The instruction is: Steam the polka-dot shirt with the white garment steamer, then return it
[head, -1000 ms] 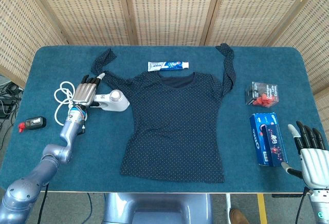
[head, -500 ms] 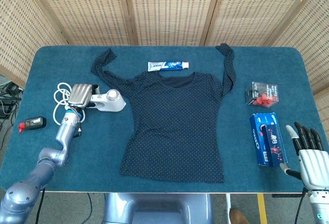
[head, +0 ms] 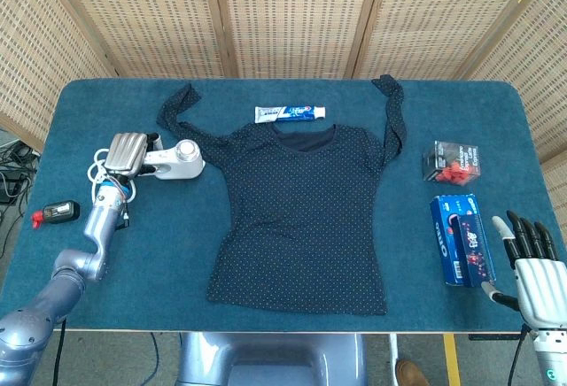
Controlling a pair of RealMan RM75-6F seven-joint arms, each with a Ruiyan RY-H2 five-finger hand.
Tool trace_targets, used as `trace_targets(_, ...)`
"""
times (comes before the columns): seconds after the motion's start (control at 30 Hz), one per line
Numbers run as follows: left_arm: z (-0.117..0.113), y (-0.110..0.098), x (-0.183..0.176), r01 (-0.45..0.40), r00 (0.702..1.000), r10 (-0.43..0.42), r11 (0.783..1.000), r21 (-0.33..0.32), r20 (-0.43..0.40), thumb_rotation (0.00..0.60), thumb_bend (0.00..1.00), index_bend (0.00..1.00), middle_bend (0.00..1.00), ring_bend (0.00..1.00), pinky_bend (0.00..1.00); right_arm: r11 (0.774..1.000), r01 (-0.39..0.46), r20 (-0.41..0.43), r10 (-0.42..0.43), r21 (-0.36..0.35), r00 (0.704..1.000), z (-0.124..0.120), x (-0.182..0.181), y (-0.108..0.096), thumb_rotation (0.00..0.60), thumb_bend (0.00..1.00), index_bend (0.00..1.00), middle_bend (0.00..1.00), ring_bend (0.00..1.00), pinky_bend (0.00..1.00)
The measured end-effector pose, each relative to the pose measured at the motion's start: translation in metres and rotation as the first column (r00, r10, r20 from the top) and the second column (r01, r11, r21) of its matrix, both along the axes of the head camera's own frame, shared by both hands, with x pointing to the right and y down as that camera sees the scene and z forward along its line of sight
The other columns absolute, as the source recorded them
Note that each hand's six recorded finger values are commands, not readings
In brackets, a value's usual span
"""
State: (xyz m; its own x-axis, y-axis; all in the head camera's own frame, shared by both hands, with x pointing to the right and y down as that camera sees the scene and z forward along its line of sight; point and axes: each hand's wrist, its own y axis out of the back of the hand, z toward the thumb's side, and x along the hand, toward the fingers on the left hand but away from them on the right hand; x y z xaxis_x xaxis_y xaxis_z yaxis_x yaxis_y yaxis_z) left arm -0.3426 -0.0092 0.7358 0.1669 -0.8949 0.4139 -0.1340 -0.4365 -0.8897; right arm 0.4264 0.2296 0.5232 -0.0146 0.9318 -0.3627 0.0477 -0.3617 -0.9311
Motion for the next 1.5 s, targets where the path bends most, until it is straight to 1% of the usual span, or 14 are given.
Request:
trace_targets(0.2,-0.011,-0.017,0.019,-0.006,0.998,0.008,1.000,0.021,-0.057,0.600,0.64,0.97,0.80,0.73,0.85,1.000,-0.012,0.003,0.011,0.002,1.000,0.000,0.002,-0.002,0.600,0.00,0.06,0.00,0.00,0.00)
trace_targets(0.33,-0.017,-0.032,0.041,-0.017,0.996,0.019,0.999,0.030,-0.091,0.600,0.64,0.97,0.80,0.73,0.86,1.000,-0.024,0.001,0.024,-0.002,1.000,0.001,0.005,-0.004,0.600,0.00,0.06,0.00,0.00,0.00)
trace_targets(0.43,-0.016,-0.037,0.064,-0.045,0.993,0.047,0.999,0.017,-0.105,0.600,0.63,0.97,0.80,0.73,0.86,0.999,-0.036,-0.003,0.036,-0.007,0.999,0.003,0.009,-0.005,0.600,0.00,0.06,0.00,0.00,0.00)
trace_targets(0.5,-0.012,-0.037,0.080,-0.066,0.991,0.067,0.998,0.006,-0.112,0.600,0.62,0.97,0.80,0.73,0.87,0.999,-0.043,-0.005,0.043,-0.010,0.999,0.004,0.011,-0.006,0.600,0.00,0.06,0.00,0.00,0.00)
trace_targets(0.63,-0.001,-0.029,0.112,-0.108,0.985,0.101,0.993,-0.040,-0.138,0.600,0.62,0.97,0.80,0.73,0.88,0.999,-0.048,-0.006,0.048,-0.018,0.999,0.006,0.012,-0.008,0.600,0.00,0.06,0.00,0.00,0.00)
trace_targets(0.73,0.009,-0.021,0.134,-0.122,0.981,0.109,0.990,-0.073,-0.163,0.600,0.62,0.96,0.80,0.73,0.88,0.998,-0.051,-0.005,0.051,-0.023,0.999,0.008,0.013,-0.008,0.600,0.00,0.06,0.00,0.00,0.00)
trace_targets(0.93,0.023,-0.007,0.164,-0.154,0.975,0.132,0.982,-0.111,-0.181,0.600,0.61,0.96,0.80,0.73,0.88,0.997,-0.066,-0.001,0.066,-0.030,0.998,0.009,0.017,-0.009,0.600,0.00,0.06,0.00,0.00,0.00)
trace_targets(1.2,0.031,0.006,0.179,-0.181,0.967,0.153,0.975,-0.129,-0.205,0.600,0.61,0.96,0.80,0.73,0.88,0.997,-0.071,0.006,0.071,-0.031,0.997,0.008,0.020,-0.010,0.600,0.00,0.06,0.00,0.00,0.00)
trace_targets(1.5,0.038,0.026,0.199,-0.182,0.950,0.134,0.972,-0.150,-0.284,0.600,0.61,0.96,0.80,0.73,0.88,0.997,-0.071,0.009,0.072,-0.028,0.997,0.007,0.020,-0.010,0.600,0.00,0.06,0.00,0.00,0.00)
